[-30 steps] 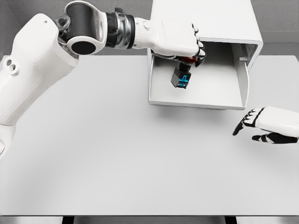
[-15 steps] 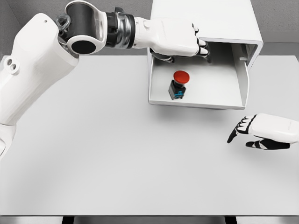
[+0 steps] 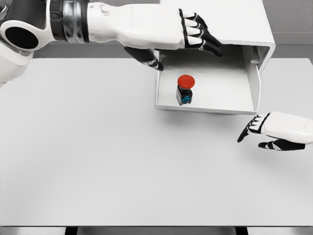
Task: Slide open multi-storey tabletop storage cabinets and put open load switch and slide close multi-storey tabletop storage cabinets
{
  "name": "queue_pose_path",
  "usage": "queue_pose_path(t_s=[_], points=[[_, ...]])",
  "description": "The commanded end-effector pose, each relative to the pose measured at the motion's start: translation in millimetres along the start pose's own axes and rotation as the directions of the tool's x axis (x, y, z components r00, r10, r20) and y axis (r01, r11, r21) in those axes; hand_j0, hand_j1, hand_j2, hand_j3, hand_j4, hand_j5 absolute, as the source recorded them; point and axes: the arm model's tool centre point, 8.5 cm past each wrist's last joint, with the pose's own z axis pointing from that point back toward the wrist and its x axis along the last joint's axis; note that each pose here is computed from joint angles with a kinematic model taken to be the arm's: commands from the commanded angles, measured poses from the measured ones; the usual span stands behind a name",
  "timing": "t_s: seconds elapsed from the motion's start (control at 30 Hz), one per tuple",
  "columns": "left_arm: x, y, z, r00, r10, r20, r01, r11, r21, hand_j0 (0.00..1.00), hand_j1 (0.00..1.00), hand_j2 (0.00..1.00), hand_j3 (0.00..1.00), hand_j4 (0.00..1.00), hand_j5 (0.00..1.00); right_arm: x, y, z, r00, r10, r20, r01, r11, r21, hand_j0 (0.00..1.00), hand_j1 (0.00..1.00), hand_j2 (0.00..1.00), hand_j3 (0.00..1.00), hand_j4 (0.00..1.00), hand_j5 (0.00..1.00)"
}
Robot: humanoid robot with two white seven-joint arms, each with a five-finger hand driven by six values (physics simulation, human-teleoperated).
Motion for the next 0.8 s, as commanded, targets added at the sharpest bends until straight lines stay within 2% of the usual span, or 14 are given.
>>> queue_pose_path(t_s=[0.0,0.03,0.07,0.13,0.17,0.2,0.23,0.3,0.33,0.37,0.4,0.5,0.57,0.77], points=[[4.4,7.5,60.2,0.995,0.086,-0.044,-0.085,0.996,0.031,1.00,1.00,1.00,1.00,1.00,1.00,0.1,-2.7,0.9,1.000,-0.012,0.002,0.012,1.000,-0.017,0.68,0.68,0.68,0.68,0.68,0.68],[-2.3,-7.2,109.2,0.978,0.132,-0.162,-0.134,0.991,-0.001,1.00,1.00,1.00,1.00,1.00,1.00,0.1,-3.9,1.0,1.000,-0.011,0.003,0.011,1.000,-0.020,0.68,0.68,0.68,0.68,0.68,0.68],[-2.8,-26.9,139.9,0.955,0.170,-0.241,-0.183,0.983,-0.033,1.00,1.00,1.00,1.00,1.00,1.00,-0.4,-7.5,3.1,1.000,-0.006,-0.002,0.006,1.000,-0.030,0.68,0.68,0.68,0.68,0.68,0.68],[-0.8,-48.4,166.8,0.927,0.208,-0.311,-0.238,0.969,-0.063,1.00,1.00,1.00,1.00,1.00,1.00,-1.2,-12.2,6.1,1.000,0.002,-0.009,-0.003,0.999,-0.043,0.69,0.69,0.69,0.69,0.69,0.69],[0.4,-51.3,174.9,0.919,0.214,-0.330,-0.250,0.966,-0.069,1.00,1.00,1.00,1.00,1.00,1.00,-1.1,-12.3,6.1,1.000,0.001,-0.008,-0.002,0.999,-0.044,0.69,0.69,0.69,0.69,0.69,0.69],[-0.8,-59.9,199.9,0.889,0.230,-0.397,-0.283,0.956,-0.080,1.00,1.00,1.00,1.00,1.00,1.00,-1.2,-14.2,7.3,1.000,0.001,-0.009,-0.002,0.999,-0.051,0.69,0.69,0.69,0.69,0.69,0.69],[-4.0,-73.1,210.4,0.866,0.256,-0.430,-0.320,0.944,-0.082,1.00,1.00,1.00,1.00,1.00,1.00,-1.5,-16.0,8.4,1.000,0.004,-0.011,-0.004,0.998,-0.056,0.69,0.69,0.69,0.69,0.69,0.69],[2.5,-113.5,191.5,0.859,0.332,-0.390,-0.397,0.912,-0.099,1.00,1.00,1.00,1.00,1.00,1.00,-1.4,-16.0,8.4,1.000,0.003,-0.010,-0.003,0.998,-0.057,0.69,0.69,0.69,0.69,0.69,0.69],[3.8,-125.2,181.2,0.859,0.354,-0.369,-0.415,0.904,-0.098,1.00,1.00,1.00,1.00,1.00,1.00,-1.7,-15.7,8.3,1.000,0.001,-0.011,-0.002,0.998,-0.058,0.69,0.69,0.69,0.69,0.69,0.69],[14.7,-119.0,166.8,0.885,0.340,-0.317,-0.391,0.914,-0.113,1.00,1.00,1.00,1.00,1.00,1.00,-1.7,-15.6,8.0,1.000,0.000,-0.010,-0.001,0.998,-0.059,0.69,0.69,0.69,0.69,0.69,0.69],[34.5,-127.5,149.4,0.900,0.355,-0.251,-0.397,0.908,-0.137,1.00,1.00,1.00,1.00,1.00,1.00,-1.7,-16.1,8.0,1.000,0.002,-0.010,-0.002,0.998,-0.060,0.69,0.69,0.69,0.69,0.69,0.69],[40.7,-140.1,140.3,0.902,0.364,-0.232,-0.404,0.901,-0.155,1.00,1.00,1.00,1.00,1.00,1.00,-0.6,-15.0,3.9,1.000,-0.005,0.001,0.005,0.997,-0.073,0.69,0.69,0.69,0.69,0.69,0.69],[44.5,-152.3,134.9,0.893,0.393,-0.220,-0.430,0.889,-0.156,1.00,1.00,1.00,1.00,1.00,1.00,-1.3,-13.2,3.4,1.000,-0.009,0.001,0.009,0.998,-0.068,0.69,0.69,0.69,0.69,0.69,0.69],[40.6,-159.3,139.4,0.880,0.409,-0.240,-0.451,0.880,-0.152,1.00,1.00,1.00,1.00,1.00,1.00,-6.5,-12.1,6.0,1.000,-0.017,-0.015,0.016,0.998,-0.065,0.69,0.69,0.69,0.69,0.69,0.69]])
